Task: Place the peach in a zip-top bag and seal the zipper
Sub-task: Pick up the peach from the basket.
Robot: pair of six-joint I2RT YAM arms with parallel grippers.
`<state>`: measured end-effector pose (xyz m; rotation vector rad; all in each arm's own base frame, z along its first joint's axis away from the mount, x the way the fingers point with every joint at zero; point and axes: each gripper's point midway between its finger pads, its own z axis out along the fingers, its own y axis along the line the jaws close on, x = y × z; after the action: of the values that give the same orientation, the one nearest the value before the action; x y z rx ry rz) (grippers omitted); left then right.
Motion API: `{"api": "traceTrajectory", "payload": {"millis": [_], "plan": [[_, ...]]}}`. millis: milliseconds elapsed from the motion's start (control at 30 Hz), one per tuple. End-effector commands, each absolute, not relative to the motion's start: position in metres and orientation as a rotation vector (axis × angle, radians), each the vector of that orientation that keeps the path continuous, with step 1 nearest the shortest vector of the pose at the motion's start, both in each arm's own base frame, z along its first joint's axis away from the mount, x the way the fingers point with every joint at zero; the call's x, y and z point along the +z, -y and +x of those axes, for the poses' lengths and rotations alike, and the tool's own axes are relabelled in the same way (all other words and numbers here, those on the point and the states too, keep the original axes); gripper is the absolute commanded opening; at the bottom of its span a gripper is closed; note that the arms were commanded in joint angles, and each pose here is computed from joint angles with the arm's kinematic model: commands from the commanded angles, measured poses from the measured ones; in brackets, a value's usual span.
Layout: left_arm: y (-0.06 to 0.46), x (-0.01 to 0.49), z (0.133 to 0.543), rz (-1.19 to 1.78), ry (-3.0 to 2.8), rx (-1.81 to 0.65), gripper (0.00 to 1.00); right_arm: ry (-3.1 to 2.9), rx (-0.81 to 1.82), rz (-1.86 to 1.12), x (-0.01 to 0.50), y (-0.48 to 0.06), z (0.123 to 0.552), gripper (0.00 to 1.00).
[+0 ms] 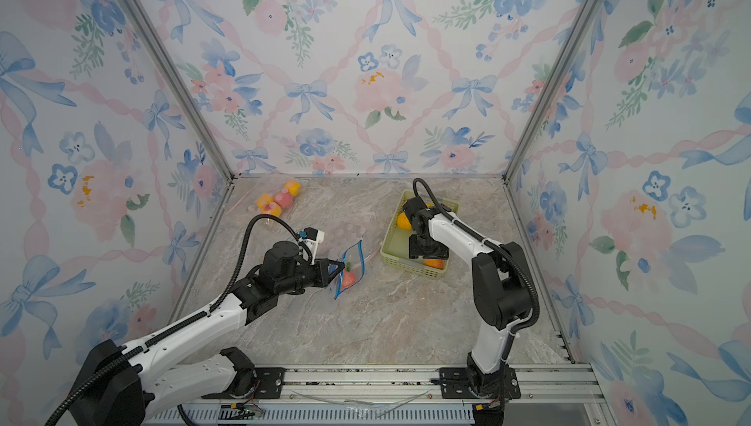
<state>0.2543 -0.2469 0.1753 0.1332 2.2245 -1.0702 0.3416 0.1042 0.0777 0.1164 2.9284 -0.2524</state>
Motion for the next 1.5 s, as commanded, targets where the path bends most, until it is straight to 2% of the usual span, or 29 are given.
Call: {"api": "traceTrajectory", "payload": {"millis": [0,400,500,967,1233,1367,1467], "plan": [[0.244,0.179,0.257,0.111,-2.194,-1.079,0.0,-2.966,-0.314,0.109,0.076,-0.095,0.337,0.74],[0.246,0.178,0.258,0.112,-2.196,-1.083,0.0,-3.062,-0.183,0.076,0.042,-0.109,0.332,0.72],[0.247,0.179,0.258,0.113,-2.194,-1.087,0.0,-3.067,-0.136,0.073,0.04,-0.115,0.333,0.74],[0.247,0.182,0.259,0.109,-2.184,-1.095,0.0,-3.067,-0.181,0.0,0.06,-0.11,0.324,0.79],[0.247,0.182,0.259,0.106,-2.185,-1.093,0.0,-3.092,-0.156,-0.015,0.048,-0.112,0.316,0.66],[0.247,0.181,0.26,0.103,-2.19,-1.094,0.0,-3.081,-0.154,-0.019,0.047,-0.112,0.318,0.53],[0.249,0.181,0.26,0.105,-2.189,-1.102,0.0,-3.046,-0.138,-0.025,0.055,-0.114,0.322,0.51]]}}
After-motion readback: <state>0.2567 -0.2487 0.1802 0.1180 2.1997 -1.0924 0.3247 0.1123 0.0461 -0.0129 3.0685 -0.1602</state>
